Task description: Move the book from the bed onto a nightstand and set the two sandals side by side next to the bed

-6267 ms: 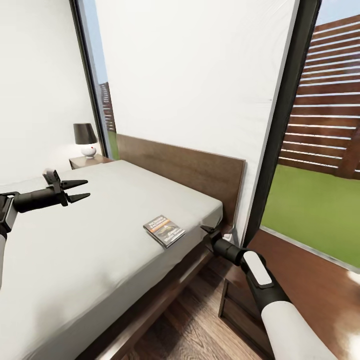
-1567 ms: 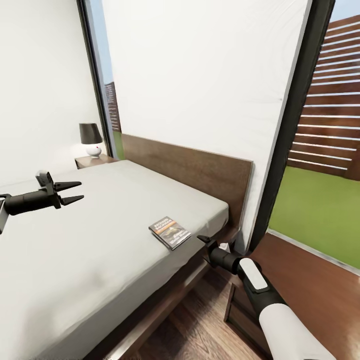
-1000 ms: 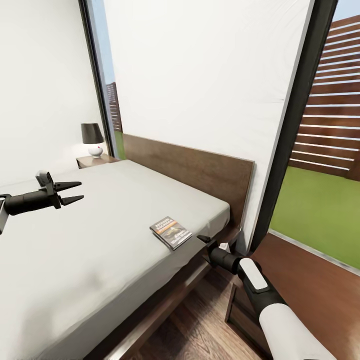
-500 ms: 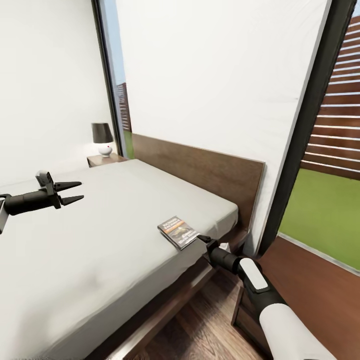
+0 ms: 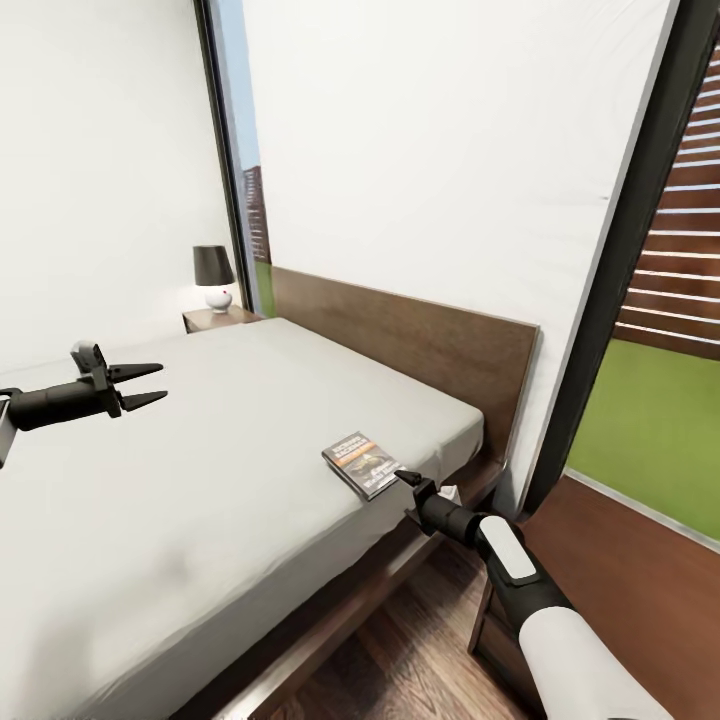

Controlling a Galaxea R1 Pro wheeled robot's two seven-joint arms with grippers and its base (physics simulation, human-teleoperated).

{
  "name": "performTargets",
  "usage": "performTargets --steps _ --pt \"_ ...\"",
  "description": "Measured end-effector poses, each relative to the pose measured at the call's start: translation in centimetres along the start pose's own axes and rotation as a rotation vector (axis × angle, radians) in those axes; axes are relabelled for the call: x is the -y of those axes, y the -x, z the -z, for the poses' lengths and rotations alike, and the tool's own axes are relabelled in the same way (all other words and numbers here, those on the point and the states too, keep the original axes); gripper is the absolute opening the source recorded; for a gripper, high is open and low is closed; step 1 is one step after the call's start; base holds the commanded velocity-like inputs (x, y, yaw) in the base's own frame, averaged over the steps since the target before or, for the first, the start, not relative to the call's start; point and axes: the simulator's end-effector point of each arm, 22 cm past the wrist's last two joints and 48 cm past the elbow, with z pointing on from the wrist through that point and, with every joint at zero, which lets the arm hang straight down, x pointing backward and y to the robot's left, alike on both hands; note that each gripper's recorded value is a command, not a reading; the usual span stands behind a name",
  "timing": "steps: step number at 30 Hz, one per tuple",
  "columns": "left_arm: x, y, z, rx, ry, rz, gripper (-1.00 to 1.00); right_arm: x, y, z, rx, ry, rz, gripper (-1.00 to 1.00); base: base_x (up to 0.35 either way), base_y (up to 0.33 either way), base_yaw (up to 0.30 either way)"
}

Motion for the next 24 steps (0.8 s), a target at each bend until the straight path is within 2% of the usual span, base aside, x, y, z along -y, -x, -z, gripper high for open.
performTargets --steps 24 --pt "-0.01 0.0 0.01 0.0 0.0 0.0 1.0 0.1 0.07 0.02 0.002 -0.003 0.0 1.0 0.0 0.0 0.001"
